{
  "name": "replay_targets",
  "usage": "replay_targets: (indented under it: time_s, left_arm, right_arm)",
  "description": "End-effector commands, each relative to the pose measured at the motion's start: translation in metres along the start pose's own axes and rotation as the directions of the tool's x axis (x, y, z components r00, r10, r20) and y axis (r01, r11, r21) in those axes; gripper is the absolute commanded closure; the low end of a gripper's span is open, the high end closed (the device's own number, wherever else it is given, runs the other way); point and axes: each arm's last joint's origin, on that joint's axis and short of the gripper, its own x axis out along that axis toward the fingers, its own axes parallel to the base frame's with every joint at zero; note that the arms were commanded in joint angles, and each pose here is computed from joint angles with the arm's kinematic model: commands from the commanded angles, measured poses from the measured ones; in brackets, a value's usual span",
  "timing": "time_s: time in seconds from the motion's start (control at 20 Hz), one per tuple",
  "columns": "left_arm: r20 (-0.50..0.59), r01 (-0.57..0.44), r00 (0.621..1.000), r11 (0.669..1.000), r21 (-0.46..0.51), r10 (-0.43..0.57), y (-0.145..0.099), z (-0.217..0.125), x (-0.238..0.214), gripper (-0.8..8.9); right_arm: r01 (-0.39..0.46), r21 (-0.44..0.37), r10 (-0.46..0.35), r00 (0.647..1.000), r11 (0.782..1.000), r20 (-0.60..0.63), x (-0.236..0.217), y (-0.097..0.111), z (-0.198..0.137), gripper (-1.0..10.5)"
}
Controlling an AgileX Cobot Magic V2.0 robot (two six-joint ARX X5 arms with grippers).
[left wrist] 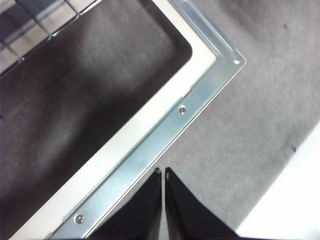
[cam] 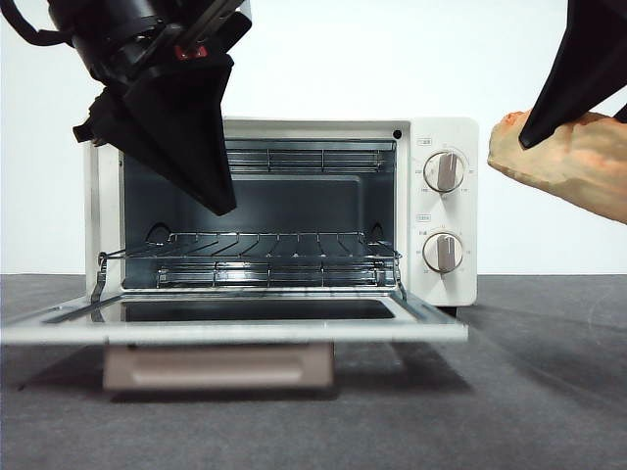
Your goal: The left arm flap open the oven, the right arm pick bread and place it into oven, the left arm flap close the oven
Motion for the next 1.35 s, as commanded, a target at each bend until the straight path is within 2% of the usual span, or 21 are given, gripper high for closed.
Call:
replay_targets:
  time_s: [0.05, 0.4, 0.65, 0.85, 1.05, 1.35]
  left_arm:
    - [0.032, -0.002, 0.999, 1.0, -0.011, 0.002, 0.0, 0.003, -0.004, 7.98]
    - [0.231, -0.035, 0.972, 0.998, -0.052, 0.047, 0.01, -0.009, -0.055, 7.98]
    - [0.304, -0.07, 0.946, 0.987, -0.144, 0.112, 0.025, -0.056, -0.067, 7.98]
    - [0.331, -0.093, 0.929, 0.97, -0.223, 0.165, 0.032, -0.099, -0.066, 7.98]
    - [0.374, -0.095, 0.905, 0.953, -0.288, 0.204, 0.032, -0.128, -0.071, 7.99]
    - [0.423, -0.094, 0.882, 0.956, -0.277, 0.21, 0.022, -0.142, -0.086, 7.98]
  right_arm:
    - [-0.022, 0.001, 0.022, 1.0, 1.0, 0.014, -0.002, 0.004, 0.005, 7.3]
    - [-0.052, 0.002, 0.052, 0.998, 0.999, 0.023, 0.001, 0.007, 0.012, 7.3]
    - [-0.081, -0.006, 0.081, 0.997, 0.997, 0.011, 0.015, 0.018, 0.036, 7.3]
    - [-0.122, -0.023, 0.121, 0.992, 0.992, -0.022, 0.041, 0.031, 0.048, 7.3]
    - [-0.15, -0.041, 0.147, 0.987, 0.988, -0.061, 0.074, 0.048, 0.057, 7.3]
    - [-0.122, 0.003, 0.122, 0.99, 0.992, -0.074, 0.129, 0.067, 0.08, 7.3]
